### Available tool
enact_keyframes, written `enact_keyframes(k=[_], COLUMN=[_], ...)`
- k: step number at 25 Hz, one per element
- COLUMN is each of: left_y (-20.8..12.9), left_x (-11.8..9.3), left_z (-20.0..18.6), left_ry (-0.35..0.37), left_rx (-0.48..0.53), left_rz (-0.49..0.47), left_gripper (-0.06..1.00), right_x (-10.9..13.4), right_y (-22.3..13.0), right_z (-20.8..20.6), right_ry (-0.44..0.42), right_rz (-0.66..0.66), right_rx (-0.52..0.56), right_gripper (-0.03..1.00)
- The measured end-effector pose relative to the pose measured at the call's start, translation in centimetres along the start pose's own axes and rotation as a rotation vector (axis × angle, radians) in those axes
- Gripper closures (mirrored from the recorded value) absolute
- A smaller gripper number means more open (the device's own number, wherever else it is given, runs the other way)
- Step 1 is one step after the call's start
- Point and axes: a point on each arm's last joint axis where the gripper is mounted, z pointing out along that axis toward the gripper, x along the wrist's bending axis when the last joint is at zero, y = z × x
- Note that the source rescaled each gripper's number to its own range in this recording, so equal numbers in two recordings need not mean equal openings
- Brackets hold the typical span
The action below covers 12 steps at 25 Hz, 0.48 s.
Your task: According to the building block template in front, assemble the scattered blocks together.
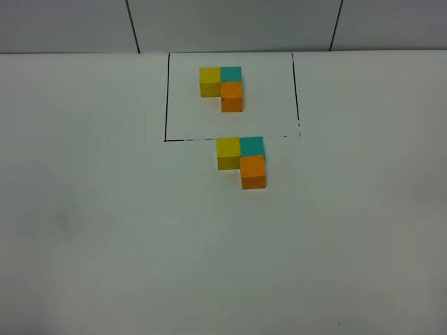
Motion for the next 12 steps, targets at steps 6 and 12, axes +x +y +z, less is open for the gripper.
enact_keyframes(k=[6, 12], left_y=[0.0, 0.0], left_x=[0.0, 0.0], left_z=[0.0, 0.0], left_ry=[0.0, 0.0], left_rx=[0.0, 0.0], left_rz=[0.0, 0.0], left_gripper=[0.3, 0.3], right_x=[0.0, 0.0], right_y=[0.0, 0.0], right_z=[0.0, 0.0], right_ry=[0.0, 0.0], right_rz=[0.001, 0.001], right_rx=[0.0, 0.0], right_gripper=[-0.01, -0.01])
